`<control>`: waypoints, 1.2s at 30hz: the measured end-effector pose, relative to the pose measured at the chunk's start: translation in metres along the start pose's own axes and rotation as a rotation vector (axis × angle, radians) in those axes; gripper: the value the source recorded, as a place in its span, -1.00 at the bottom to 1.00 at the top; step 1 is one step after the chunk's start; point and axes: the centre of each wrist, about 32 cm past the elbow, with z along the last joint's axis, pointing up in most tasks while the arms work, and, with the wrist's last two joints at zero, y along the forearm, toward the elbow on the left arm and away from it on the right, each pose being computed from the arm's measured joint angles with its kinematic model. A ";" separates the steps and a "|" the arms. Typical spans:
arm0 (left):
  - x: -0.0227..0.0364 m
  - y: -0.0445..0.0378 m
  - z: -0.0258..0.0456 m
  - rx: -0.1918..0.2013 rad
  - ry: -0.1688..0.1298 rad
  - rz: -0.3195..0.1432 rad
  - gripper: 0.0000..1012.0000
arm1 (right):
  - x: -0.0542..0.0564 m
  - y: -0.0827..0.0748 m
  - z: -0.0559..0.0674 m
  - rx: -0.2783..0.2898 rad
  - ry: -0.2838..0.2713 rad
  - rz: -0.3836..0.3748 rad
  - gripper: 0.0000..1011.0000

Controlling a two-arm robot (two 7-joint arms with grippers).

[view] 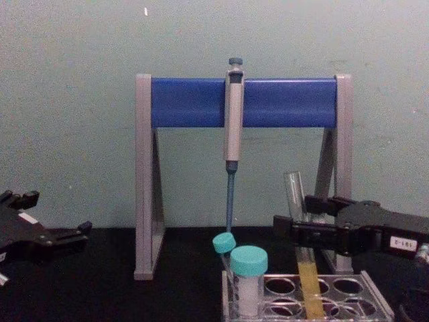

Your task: Pick up the test tube from the test tube rack, shake it, then place it back into the test tube rack.

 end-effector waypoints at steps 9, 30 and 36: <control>0.0000 0.0000 0.0000 0.000 0.000 0.000 0.98 | 0.000 0.000 0.000 0.000 0.000 0.000 0.98; 0.0000 0.0000 0.0000 0.000 0.000 0.000 0.98 | -0.012 -0.011 0.021 0.195 -0.118 -0.157 0.98; 0.0000 0.0000 0.0000 0.000 0.000 0.000 0.98 | -0.022 -0.017 0.025 0.191 -0.157 -0.333 0.98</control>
